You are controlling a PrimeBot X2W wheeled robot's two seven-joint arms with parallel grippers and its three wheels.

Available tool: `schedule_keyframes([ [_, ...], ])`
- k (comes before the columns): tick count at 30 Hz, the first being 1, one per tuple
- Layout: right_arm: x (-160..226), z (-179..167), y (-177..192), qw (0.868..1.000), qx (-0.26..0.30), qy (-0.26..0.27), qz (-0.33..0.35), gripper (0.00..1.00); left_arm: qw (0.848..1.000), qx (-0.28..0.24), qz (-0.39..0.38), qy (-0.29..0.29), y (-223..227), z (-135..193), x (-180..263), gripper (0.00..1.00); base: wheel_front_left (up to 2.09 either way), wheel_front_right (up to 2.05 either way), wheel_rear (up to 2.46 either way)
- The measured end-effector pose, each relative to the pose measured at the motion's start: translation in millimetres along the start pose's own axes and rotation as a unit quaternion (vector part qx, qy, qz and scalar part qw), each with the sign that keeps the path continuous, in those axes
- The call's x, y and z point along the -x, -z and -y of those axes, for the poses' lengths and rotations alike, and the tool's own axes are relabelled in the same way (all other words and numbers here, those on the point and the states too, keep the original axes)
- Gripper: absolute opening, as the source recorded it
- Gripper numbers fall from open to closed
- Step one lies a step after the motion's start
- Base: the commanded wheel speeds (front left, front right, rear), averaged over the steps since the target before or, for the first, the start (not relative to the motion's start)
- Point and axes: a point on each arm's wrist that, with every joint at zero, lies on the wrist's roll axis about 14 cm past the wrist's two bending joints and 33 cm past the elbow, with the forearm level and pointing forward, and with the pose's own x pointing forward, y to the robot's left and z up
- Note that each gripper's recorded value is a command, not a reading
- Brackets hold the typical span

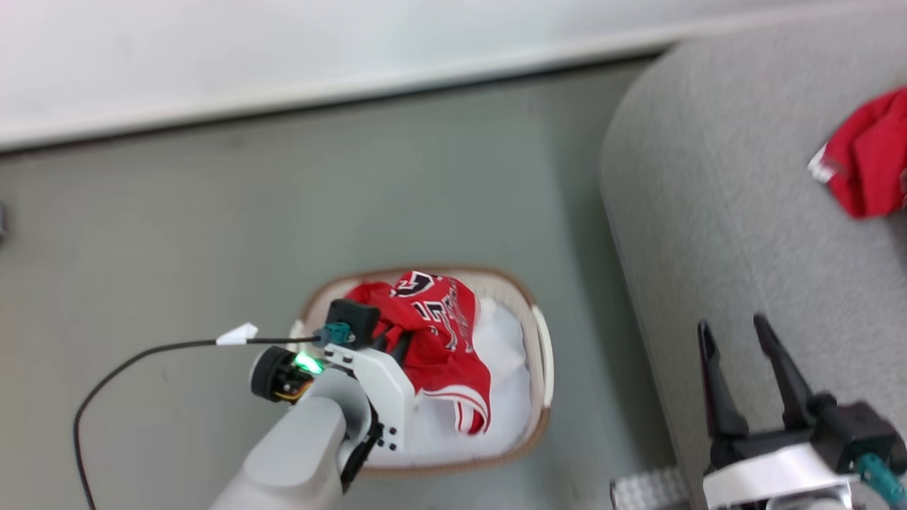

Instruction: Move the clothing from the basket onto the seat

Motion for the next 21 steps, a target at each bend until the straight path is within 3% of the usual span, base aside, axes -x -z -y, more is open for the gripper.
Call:
schedule_keyframes([
  [8, 45, -14, -35, 0.999, -0.005, -0.013, 0.049, 1.0, 0.991, -0.04, 0.128, -0.011, -97, 24, 57, 0.0, 0.0, 0.0, 0.0],
  [15, 71, -26, -56, 0.996, 0.003, -0.03, 0.086, 1.0, 0.972, -0.072, 0.225, 0.004, -167, 53, 106, 0.0, 0.0, 0.0, 0.0],
  [21, 79, -45, -72, 0.991, 0.038, -0.06, 0.113, 1.0, 0.959, -0.096, 0.267, 0.024, -198, 72, 136, 0.0, 0.0, 0.0, 0.0],
])
